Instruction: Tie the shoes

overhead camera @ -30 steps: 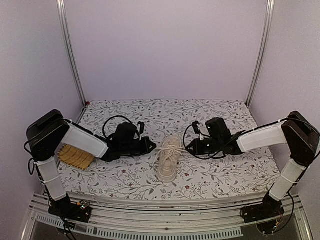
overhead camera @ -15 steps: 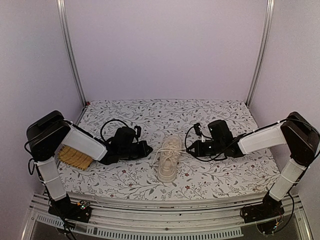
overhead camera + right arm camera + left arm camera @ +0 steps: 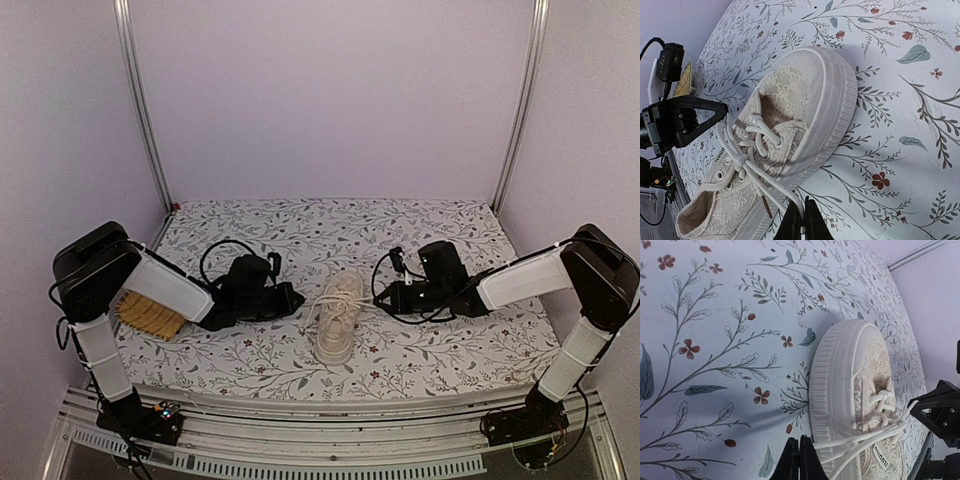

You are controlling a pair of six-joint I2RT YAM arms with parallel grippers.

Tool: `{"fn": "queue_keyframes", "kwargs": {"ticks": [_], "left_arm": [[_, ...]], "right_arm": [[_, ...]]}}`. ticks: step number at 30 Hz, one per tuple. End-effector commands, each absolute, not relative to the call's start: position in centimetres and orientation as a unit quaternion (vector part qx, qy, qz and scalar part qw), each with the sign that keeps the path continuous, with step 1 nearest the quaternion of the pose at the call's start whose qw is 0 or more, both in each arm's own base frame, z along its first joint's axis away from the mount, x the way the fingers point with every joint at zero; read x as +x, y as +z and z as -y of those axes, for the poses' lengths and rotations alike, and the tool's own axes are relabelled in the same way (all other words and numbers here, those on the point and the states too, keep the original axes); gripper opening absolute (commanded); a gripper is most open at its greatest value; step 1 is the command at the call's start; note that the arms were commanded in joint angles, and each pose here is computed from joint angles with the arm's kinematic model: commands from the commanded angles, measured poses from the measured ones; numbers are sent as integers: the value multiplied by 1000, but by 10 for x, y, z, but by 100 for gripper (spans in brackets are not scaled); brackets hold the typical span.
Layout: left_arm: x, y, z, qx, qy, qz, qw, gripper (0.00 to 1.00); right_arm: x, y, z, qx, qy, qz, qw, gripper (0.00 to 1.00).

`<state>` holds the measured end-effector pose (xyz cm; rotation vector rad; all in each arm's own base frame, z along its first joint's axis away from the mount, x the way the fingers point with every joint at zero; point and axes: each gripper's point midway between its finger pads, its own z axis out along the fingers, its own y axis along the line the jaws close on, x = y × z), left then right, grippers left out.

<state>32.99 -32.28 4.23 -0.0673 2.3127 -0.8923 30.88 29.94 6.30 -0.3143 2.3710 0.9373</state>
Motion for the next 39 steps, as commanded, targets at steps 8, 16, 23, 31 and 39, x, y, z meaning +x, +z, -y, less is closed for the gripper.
{"fn": "queue_keyframes", "kwargs": {"ticks": [8,16,23,31,39], "left_arm": [[334,48,308,1,-316,-888,333,30],[349,115,306,63,-309,-865,390,80],[376,138,200,20,-242,-862,444,81],[342,154,-27,-214,-135,-799,545,94],[313,162,-68,-183,-1,-750,636,97]], "right_arm": [[318,78,-285,-112,350,-880,302,27],[335,121,-277,-140,335,-864,349,83],[392,137,-185,-69,262,-872,408,97],[402,156,-21,82,161,-836,517,99],[387,157,27,122,57,-798,588,99]]}}
